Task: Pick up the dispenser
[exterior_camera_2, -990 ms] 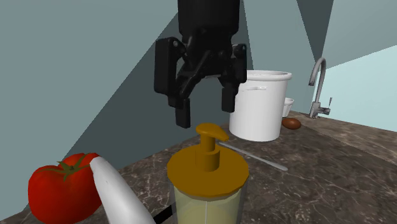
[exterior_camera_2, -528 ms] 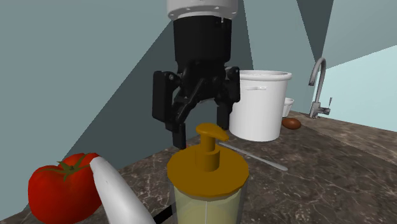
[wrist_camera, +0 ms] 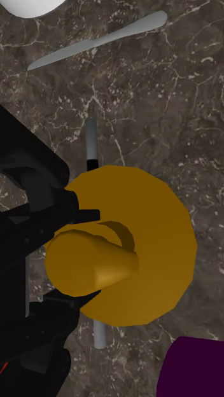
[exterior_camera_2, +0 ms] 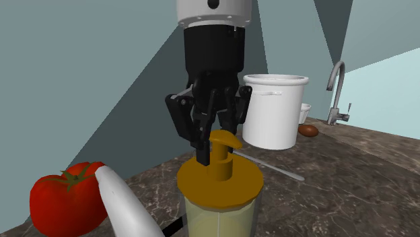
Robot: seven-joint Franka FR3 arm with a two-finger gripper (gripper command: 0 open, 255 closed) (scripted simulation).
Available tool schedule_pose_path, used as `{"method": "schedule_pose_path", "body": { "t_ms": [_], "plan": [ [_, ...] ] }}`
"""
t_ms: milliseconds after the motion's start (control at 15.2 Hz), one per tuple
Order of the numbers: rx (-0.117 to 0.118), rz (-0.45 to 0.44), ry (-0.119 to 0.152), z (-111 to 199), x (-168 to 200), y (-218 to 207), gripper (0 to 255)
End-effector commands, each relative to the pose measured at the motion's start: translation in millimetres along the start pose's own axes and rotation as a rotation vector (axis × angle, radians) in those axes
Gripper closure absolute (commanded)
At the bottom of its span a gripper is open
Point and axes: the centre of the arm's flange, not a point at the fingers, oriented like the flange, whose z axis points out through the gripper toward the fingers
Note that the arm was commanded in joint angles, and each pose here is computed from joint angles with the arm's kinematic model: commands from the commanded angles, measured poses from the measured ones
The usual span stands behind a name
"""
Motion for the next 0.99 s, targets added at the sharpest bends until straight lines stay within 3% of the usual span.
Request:
{"method": "schedule_pose_path", "body": {
  "t_ms": [0,198,924],
  "plan": [
    [0.0,0.0,-0.001,0,0,0,255],
    [0.0,0.0,-0.001,1,0,0,255],
    [0.0,0.0,-0.001,-57,-1,-1,255]
  ]
}}
